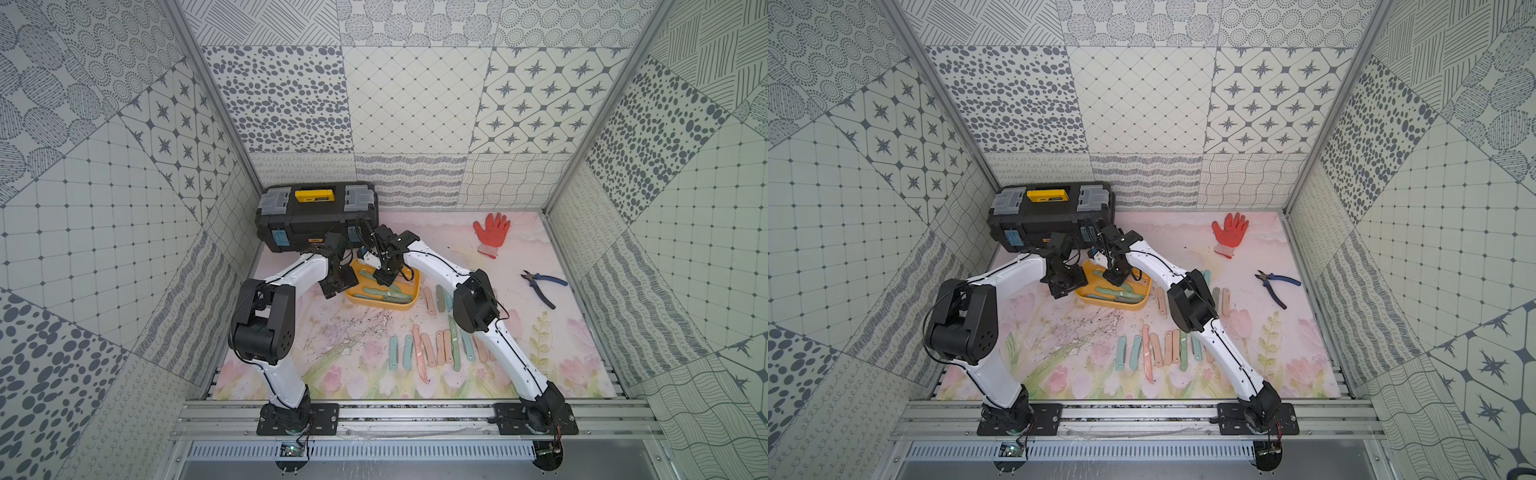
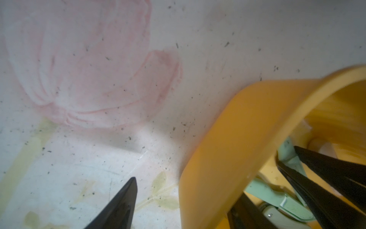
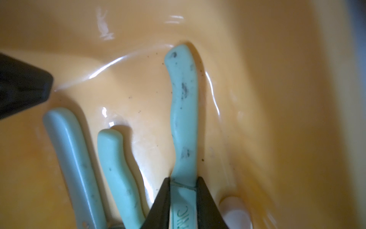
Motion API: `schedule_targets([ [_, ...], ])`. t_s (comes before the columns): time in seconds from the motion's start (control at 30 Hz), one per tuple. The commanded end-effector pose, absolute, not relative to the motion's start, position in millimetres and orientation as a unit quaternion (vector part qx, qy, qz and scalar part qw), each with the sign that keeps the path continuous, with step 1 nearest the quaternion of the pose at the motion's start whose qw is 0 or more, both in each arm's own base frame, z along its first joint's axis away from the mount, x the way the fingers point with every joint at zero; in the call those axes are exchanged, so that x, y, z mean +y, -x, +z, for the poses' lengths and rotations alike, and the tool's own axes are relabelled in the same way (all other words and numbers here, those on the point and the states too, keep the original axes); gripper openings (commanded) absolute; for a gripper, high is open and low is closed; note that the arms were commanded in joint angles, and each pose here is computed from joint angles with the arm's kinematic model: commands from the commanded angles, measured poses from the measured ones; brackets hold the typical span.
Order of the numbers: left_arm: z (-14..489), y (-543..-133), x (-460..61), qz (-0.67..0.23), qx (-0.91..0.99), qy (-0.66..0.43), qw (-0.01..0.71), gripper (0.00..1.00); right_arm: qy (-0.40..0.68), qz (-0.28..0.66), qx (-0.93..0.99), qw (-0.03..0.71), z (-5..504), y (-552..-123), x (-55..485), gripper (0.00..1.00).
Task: Take the fruit knife out of the storage box
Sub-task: Pick up the fruit knife from the storage box.
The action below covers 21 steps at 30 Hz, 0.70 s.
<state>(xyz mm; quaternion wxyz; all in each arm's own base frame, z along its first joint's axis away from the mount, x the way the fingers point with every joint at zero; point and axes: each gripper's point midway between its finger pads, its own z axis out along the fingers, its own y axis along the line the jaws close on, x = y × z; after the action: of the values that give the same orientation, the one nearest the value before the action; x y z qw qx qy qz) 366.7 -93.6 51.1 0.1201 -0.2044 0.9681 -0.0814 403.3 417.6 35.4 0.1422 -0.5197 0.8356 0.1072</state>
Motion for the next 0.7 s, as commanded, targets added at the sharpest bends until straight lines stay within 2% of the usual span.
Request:
schedule_targets([
  [0.0,52,-366,-95,-0.088,0.967,0.208,0.117,0.68,0.519,0.124,0.827,0.177,68,-405,428,0.19],
  [0.2,53,-367,-95,-0.088,0.967,0.208,0.119,0.68,0.516,0.138,0.823,0.195,89,-406,433,0.15],
  [0.67,58,-369,-92,-0.090,0.965,0.210,0.126,0.68,0.493,0.126,0.828,0.234,152,-405,420,0.15],
])
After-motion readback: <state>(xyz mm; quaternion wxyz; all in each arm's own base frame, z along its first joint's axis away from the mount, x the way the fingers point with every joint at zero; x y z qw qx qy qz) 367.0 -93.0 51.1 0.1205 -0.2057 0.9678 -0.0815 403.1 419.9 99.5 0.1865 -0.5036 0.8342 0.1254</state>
